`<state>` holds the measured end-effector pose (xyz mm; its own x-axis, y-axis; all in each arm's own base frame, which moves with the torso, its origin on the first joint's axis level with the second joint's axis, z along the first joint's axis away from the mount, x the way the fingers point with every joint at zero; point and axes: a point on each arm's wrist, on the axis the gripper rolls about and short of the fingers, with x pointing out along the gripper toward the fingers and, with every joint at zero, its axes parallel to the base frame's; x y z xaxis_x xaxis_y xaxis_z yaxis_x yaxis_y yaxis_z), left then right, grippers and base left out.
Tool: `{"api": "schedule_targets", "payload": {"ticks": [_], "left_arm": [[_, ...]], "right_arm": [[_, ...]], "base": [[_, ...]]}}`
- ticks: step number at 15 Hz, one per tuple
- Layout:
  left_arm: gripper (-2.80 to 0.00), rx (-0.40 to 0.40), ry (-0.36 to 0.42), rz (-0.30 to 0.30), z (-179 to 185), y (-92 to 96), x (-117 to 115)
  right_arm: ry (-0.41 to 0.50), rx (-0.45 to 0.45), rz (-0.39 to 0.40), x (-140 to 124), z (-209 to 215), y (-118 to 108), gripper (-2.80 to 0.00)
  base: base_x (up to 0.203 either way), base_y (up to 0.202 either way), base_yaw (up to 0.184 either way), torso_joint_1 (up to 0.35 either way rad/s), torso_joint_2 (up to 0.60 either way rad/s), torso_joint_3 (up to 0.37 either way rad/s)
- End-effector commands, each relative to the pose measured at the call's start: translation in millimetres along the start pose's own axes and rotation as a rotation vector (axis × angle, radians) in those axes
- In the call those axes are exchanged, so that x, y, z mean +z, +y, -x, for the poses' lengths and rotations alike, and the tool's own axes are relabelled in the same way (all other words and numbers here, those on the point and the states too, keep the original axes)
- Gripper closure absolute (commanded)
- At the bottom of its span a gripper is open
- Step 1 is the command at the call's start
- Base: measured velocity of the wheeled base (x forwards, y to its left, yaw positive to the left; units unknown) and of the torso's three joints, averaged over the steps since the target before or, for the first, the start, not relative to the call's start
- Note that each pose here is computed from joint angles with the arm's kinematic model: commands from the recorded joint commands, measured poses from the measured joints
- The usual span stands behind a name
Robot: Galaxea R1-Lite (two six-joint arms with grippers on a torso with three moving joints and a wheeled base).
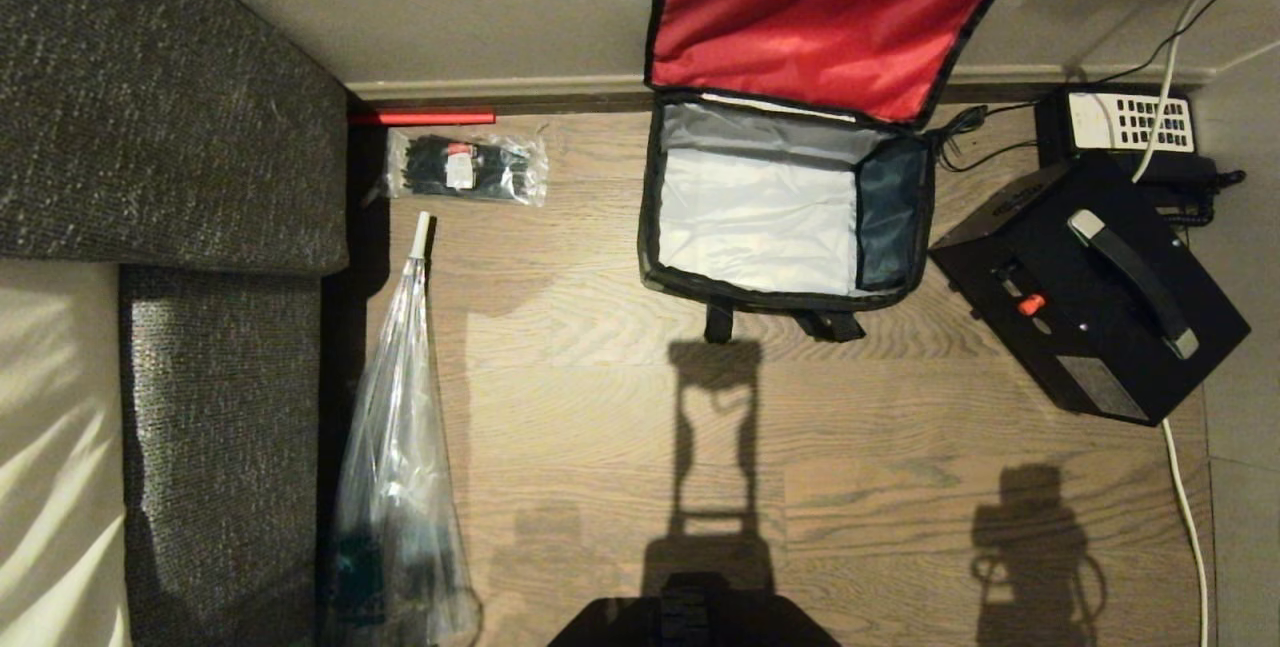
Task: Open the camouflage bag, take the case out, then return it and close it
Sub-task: Grip the handle again
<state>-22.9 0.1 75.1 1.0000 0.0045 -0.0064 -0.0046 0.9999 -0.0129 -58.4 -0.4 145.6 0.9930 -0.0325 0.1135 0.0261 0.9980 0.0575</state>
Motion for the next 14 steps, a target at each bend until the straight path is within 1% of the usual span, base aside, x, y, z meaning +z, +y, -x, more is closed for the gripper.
{"api": "schedule_targets", "payload": {"ticks": [1,2,4,6,7,8,9,11,13,14], "left_arm": [[0.00,0.002,-0.002,0.001,0.1,0.0,0.0],[0.00,0.000,-0.002,0.001,0.1,0.0,0.0],[0.00,0.000,0.000,0.001,0.0,0.0,0.0],[0.00,0.002,0.000,0.001,0.0,0.0,0.0],[0.00,0.000,0.000,0.001,0.0,0.0,-0.1],[0.00,0.001,-0.002,0.001,0.1,0.0,0.0],[0.00,0.001,0.000,0.001,0.0,0.0,0.0],[0.00,0.001,-0.001,0.001,0.1,0.0,0.0],[0.00,0.001,0.000,0.001,0.0,0.0,0.0],[0.00,0.002,0.000,0.001,0.0,0.0,0.0]], "right_arm": [[0.049,0.001,-0.002,28.7,26.1,0.9,0.00],[0.068,0.002,-0.011,38.9,24.0,1.7,0.00],[0.155,-0.003,-0.080,67.9,-2.2,3.8,0.00],[0.293,-0.038,-0.120,96.9,-62.1,6.7,0.00],[0.355,-0.065,-0.132,105.5,-97.0,8.1,0.00],[0.409,-0.090,-0.138,108.6,-129.6,9.3,0.00],[0.455,-0.112,-0.143,107.8,-163.0,10.3,0.00],[0.511,-0.147,-0.151,97.2,-224.3,10.8,0.00],[0.573,-0.159,-0.164,74.7,-275.0,5.7,0.00],[0.604,-0.164,-0.173,64.2,-289.6,-0.9,0.00]], "base": [[0.000,0.000,0.000,0.000,0.00,0.000],[0.000,0.000,0.000,0.000,0.00,0.000],[0.000,0.000,0.000,0.000,0.00,0.000],[0.000,0.000,0.000,0.000,0.00,0.000],[0.000,0.000,0.000,0.000,0.00,0.000],[0.000,0.000,0.000,0.000,0.00,0.000],[0.000,0.000,0.000,0.000,0.00,0.000],[0.000,0.000,0.000,0.000,0.00,0.000],[0.000,0.000,0.000,0.000,0.00,0.000],[0.000,0.000,0.000,0.000,0.00,0.000]]}}
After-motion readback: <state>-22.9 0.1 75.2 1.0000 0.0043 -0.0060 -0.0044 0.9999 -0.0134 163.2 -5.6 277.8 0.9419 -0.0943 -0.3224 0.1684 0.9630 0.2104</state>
